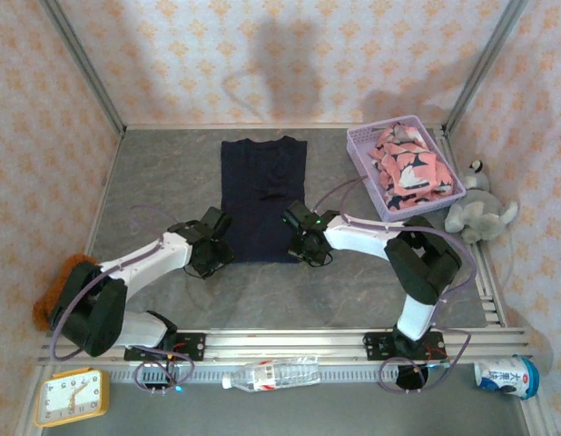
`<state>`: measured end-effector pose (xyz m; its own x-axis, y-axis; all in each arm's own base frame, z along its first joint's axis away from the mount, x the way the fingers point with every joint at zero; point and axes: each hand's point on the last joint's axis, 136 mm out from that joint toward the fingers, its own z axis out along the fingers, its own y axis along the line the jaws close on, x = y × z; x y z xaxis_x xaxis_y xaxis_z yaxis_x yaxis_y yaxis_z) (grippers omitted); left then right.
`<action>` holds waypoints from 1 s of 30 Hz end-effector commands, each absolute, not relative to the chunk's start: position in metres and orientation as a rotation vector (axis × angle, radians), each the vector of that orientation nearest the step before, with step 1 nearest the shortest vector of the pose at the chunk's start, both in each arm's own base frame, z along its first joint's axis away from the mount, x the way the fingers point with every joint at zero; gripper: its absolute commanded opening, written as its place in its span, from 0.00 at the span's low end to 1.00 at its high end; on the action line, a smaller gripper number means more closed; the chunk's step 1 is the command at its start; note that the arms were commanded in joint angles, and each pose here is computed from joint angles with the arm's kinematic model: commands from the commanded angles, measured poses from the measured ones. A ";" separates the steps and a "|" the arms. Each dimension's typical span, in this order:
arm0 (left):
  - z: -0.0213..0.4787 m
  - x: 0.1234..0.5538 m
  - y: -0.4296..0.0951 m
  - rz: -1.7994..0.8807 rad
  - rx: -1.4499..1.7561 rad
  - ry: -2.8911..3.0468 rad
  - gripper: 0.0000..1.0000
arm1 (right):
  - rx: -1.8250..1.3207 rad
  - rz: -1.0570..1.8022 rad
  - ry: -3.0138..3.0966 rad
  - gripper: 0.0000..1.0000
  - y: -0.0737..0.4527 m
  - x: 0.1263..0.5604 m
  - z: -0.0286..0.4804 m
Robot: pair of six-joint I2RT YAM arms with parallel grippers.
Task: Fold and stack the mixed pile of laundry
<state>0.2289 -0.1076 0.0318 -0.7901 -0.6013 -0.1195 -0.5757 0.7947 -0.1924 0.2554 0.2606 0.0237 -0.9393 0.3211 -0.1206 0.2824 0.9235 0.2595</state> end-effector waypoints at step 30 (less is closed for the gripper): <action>-0.012 0.271 -0.114 -0.103 -0.789 2.979 0.00 | 0.373 0.296 2.968 0.00 0.250 0.242 0.017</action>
